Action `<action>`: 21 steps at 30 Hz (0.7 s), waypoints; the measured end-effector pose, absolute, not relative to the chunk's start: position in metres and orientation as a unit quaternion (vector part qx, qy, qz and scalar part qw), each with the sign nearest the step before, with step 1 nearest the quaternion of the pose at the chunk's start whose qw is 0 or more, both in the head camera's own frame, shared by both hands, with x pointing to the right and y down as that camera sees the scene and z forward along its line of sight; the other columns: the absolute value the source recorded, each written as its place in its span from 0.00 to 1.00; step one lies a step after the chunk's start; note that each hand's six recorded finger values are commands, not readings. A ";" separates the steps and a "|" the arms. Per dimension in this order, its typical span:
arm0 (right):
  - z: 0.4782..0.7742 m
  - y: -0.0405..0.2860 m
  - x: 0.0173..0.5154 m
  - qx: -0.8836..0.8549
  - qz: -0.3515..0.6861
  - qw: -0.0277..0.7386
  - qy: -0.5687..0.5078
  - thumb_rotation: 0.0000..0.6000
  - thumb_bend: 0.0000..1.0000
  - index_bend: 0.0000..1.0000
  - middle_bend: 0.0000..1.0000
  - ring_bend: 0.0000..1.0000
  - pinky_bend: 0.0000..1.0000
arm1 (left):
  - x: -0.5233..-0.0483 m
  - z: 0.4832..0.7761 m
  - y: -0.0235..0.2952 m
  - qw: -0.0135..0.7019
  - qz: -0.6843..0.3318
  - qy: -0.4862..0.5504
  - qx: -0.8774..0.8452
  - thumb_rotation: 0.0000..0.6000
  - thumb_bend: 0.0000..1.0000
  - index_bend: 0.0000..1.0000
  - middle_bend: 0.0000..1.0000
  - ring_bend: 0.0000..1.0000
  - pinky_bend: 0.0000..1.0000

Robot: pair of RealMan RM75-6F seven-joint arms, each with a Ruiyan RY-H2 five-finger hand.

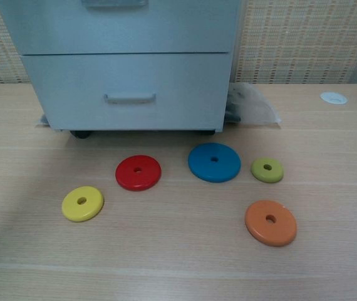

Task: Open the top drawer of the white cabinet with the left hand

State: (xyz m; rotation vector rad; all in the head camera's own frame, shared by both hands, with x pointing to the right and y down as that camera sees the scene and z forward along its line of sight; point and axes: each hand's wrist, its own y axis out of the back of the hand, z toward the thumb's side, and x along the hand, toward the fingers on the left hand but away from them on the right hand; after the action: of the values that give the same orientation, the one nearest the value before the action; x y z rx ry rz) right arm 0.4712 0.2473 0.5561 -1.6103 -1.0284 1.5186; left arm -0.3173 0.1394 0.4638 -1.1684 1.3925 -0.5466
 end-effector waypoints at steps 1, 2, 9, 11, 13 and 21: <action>0.556 0.247 0.471 -0.620 0.584 0.344 -0.396 1.00 0.16 0.17 0.30 0.21 0.23 | -0.326 0.464 0.142 0.583 -0.243 0.598 -0.494 1.00 0.35 0.30 1.00 0.99 1.00; 0.556 0.247 0.470 -0.620 0.584 0.344 -0.396 1.00 0.16 0.17 0.30 0.21 0.23 | -0.332 0.464 0.144 0.583 -0.249 0.599 -0.489 1.00 0.35 0.30 0.99 0.97 1.00; 0.556 0.244 0.465 -0.621 0.583 0.347 -0.392 1.00 0.16 0.17 0.30 0.21 0.23 | -0.369 0.474 0.155 0.578 -0.300 0.599 -0.465 1.00 0.35 0.42 0.90 0.86 1.00; 0.556 0.243 0.464 -0.621 0.583 0.347 -0.392 1.00 0.16 0.17 0.30 0.21 0.23 | -0.380 0.477 0.159 0.572 -0.320 0.599 -0.460 1.00 0.35 0.47 0.88 0.83 1.00; 0.556 0.244 0.464 -0.621 0.584 0.347 -0.391 1.00 0.16 0.17 0.30 0.21 0.23 | -0.391 0.482 0.164 0.566 -0.343 0.594 -0.458 1.00 0.35 0.50 0.87 0.82 1.00; 0.559 0.245 0.462 -0.627 0.587 0.340 -0.382 1.00 0.17 0.17 0.30 0.21 0.23 | -0.418 0.513 0.185 0.523 -0.452 0.530 -0.492 1.00 0.35 0.59 0.80 0.69 0.78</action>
State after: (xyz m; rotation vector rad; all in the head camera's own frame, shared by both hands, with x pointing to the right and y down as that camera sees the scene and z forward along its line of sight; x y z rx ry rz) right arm 0.4619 0.2454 0.5590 -1.6328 -0.9953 1.5272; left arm -0.4179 0.1851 0.5134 -1.1780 1.2688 -1.0822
